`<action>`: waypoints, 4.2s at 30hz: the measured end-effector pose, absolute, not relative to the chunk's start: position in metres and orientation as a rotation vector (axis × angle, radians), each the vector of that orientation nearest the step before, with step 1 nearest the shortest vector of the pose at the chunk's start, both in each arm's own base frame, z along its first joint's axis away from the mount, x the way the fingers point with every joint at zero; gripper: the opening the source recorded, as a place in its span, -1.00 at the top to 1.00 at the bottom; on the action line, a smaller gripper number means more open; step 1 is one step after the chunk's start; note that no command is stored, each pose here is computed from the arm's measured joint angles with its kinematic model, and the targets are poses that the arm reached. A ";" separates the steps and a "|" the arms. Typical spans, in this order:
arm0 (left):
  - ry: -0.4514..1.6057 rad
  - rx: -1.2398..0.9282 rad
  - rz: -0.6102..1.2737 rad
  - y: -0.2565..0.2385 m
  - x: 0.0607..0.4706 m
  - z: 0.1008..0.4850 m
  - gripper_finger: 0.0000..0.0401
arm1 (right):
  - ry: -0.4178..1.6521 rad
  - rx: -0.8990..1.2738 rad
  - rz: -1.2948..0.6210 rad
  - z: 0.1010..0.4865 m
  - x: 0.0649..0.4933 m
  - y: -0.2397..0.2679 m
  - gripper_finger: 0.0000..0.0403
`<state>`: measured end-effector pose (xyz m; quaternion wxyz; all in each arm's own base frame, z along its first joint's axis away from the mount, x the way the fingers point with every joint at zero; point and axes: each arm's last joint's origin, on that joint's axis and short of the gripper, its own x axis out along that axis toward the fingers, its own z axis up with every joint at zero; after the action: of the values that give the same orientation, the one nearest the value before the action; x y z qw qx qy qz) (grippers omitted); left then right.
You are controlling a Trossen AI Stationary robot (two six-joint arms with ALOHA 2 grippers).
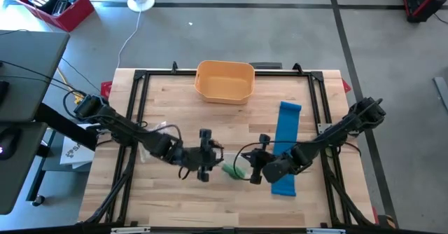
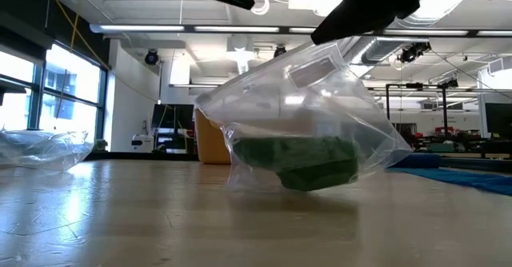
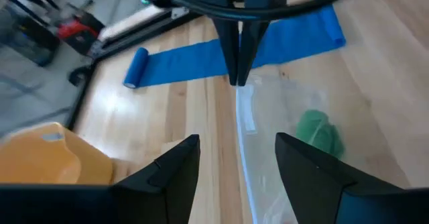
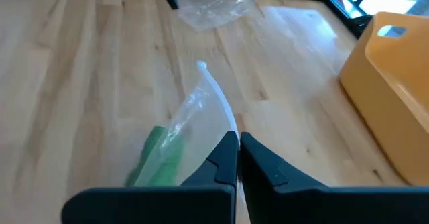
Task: Roll bandage
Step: Put the zip bag into the yellow bin, then roll the blue bandage
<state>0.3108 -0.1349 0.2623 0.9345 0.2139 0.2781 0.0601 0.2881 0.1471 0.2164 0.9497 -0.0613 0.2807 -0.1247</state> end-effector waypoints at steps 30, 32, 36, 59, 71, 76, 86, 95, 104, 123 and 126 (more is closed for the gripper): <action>0.386 0.056 0.165 -0.131 0.303 0.189 0.84 | 0.373 -0.051 -0.185 0.238 0.284 0.172 1.00; 0.375 0.037 0.165 -0.133 0.303 0.190 0.96 | 0.358 -0.036 -0.187 0.240 0.284 0.173 0.99; 0.359 -0.050 0.262 -0.128 0.294 0.203 0.97 | 0.373 0.026 -0.222 0.241 0.279 0.171 0.86; 0.099 -0.263 0.957 0.090 0.277 0.265 1.00 | 0.396 -0.030 -0.169 0.254 0.253 0.182 0.38; 0.123 -0.522 1.141 0.138 0.267 0.205 0.80 | 0.392 0.004 -0.157 0.254 0.252 0.184 0.38; 0.077 -0.571 1.135 0.143 0.261 0.209 0.52 | 0.391 0.002 -0.144 0.254 0.250 0.187 0.38; 0.046 -0.401 0.969 0.119 0.252 0.252 0.19 | 0.392 0.037 -0.136 0.255 0.246 0.191 0.38; 0.188 -0.421 0.226 0.025 0.260 0.272 0.19 | 0.552 0.185 -0.223 0.252 0.196 0.190 0.39; 0.396 -0.370 0.159 -0.080 0.280 0.216 0.22 | 0.886 0.317 -0.515 0.208 0.186 0.175 0.39; 0.421 -0.455 -0.045 -0.118 0.312 0.151 0.22 | 1.378 0.638 0.062 0.122 0.228 0.253 0.39; 0.406 -0.459 -0.043 -0.117 0.313 0.153 0.22 | 1.332 0.736 0.135 0.124 0.228 0.275 0.39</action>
<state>0.3131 -0.1168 0.1527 0.9532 -0.2257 0.2000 -0.0209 0.2279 0.2753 0.1239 0.7221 0.3334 0.6031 0.0610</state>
